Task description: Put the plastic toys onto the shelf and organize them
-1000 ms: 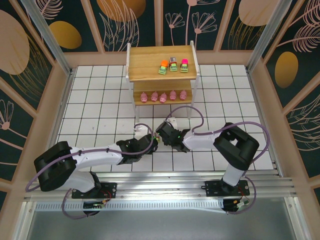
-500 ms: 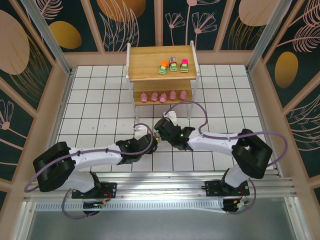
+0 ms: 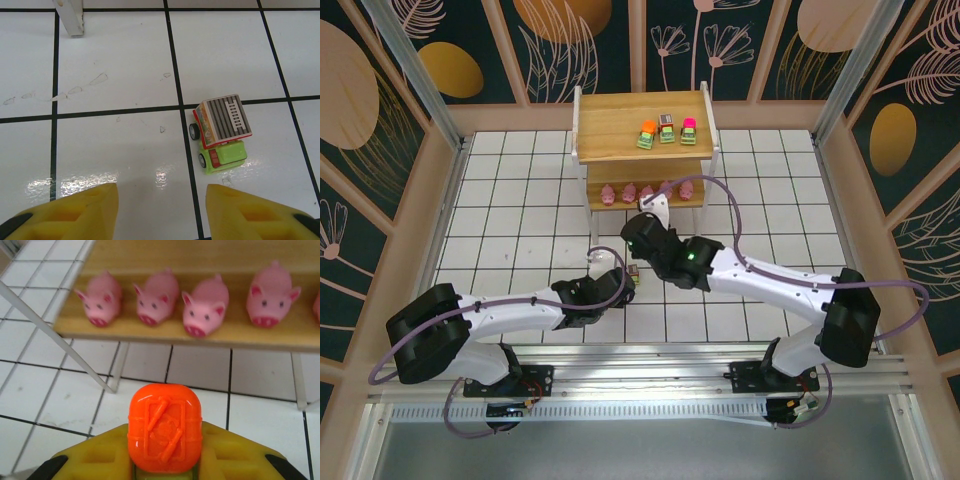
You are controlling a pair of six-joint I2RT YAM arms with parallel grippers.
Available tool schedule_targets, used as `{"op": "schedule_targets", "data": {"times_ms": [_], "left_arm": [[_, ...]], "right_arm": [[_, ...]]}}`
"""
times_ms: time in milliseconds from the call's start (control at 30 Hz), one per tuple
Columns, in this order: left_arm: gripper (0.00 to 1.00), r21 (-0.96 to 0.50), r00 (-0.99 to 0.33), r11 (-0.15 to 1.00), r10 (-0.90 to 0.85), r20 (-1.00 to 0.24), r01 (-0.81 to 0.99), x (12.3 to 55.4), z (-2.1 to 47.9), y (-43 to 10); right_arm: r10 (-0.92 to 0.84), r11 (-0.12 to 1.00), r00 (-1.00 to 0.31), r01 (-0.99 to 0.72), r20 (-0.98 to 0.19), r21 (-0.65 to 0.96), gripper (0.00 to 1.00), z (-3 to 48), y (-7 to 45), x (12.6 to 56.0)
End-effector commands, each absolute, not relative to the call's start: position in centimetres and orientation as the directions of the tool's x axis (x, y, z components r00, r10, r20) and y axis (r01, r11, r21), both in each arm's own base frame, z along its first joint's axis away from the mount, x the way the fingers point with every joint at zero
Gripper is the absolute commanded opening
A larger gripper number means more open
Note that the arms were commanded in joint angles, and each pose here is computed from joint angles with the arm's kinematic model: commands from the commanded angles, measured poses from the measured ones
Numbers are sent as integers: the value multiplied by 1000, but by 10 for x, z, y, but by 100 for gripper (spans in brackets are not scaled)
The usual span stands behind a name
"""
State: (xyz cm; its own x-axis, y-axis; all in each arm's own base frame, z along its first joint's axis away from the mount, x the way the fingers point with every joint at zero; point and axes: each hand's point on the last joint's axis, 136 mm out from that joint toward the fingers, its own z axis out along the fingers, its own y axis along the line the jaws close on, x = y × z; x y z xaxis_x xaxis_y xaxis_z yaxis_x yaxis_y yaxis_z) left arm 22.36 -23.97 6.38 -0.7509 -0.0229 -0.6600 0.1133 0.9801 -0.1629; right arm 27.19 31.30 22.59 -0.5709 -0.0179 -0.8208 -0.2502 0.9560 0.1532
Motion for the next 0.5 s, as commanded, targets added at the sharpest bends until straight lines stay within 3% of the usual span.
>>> {"op": "schedule_targets", "data": {"times_ms": [0, 467], "left_arm": [[50, -160, -731, 981, -25, -682, 115, 230, 71, -242], [50, -169, -733, 978, -24, -680, 125, 231, 74, -247]], "right_arm": [[-18, 959, -509, -253, -861, 130, 2, 267, 310, 271], [-38, 942, -394, -321, -918, 99, 3, 354, 343, 289]]}}
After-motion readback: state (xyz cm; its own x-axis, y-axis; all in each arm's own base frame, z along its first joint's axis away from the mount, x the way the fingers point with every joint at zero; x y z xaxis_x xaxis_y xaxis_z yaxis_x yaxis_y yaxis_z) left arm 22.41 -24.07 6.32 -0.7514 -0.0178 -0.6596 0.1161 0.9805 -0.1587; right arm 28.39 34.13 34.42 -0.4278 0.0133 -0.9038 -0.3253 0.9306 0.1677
